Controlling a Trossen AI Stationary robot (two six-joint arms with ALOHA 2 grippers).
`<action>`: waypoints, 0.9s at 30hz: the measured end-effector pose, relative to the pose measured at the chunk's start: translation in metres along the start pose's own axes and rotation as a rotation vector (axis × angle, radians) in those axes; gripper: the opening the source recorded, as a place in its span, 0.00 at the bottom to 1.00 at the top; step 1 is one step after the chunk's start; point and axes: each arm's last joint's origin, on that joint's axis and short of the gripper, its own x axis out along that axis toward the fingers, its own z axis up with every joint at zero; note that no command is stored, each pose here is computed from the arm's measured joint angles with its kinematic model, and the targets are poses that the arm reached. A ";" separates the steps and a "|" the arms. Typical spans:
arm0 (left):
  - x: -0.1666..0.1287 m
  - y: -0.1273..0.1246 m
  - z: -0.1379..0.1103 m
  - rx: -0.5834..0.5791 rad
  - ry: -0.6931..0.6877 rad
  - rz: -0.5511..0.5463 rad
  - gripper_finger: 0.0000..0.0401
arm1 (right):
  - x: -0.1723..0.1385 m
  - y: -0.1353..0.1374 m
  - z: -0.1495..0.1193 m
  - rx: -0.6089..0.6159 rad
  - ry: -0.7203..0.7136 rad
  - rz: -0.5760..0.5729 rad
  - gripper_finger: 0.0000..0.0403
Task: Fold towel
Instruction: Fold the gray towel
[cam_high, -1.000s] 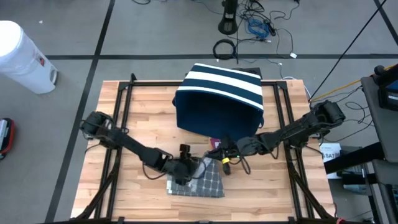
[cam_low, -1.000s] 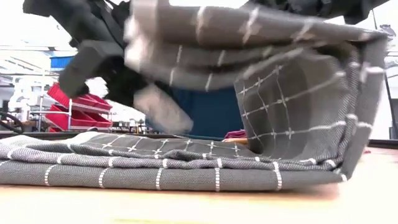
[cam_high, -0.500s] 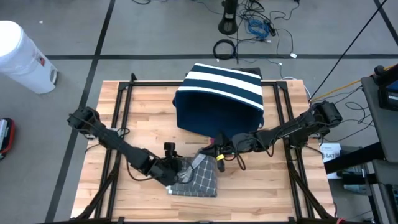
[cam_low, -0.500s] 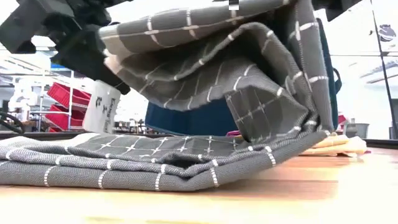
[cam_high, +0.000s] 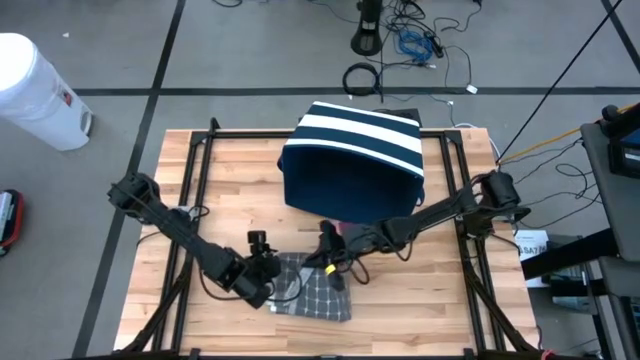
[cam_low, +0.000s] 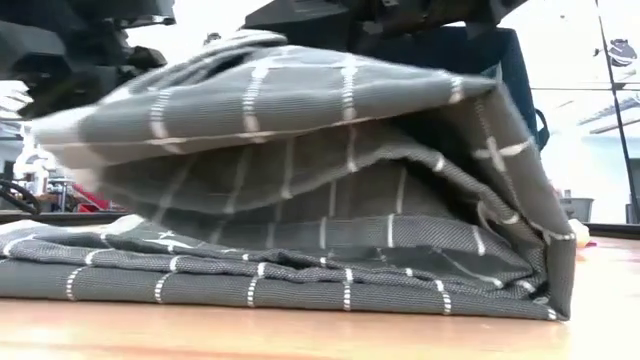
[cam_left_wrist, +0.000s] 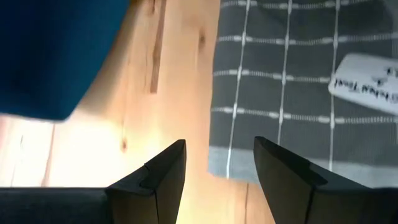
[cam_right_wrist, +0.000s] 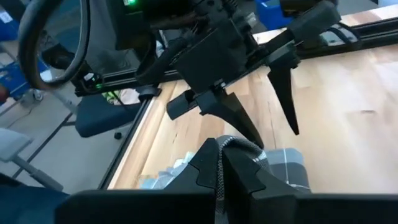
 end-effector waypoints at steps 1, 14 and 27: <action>-0.002 -0.001 -0.003 0.000 0.010 0.003 0.49 | 0.005 0.000 0.002 -0.006 0.005 -0.001 0.00; -0.025 -0.024 -0.025 0.017 0.001 -0.006 0.49 | 0.039 -0.016 0.017 -0.016 0.069 0.026 0.00; -0.023 -0.023 -0.024 0.027 0.010 -0.011 0.49 | 0.046 -0.010 0.006 -0.086 0.104 0.172 0.22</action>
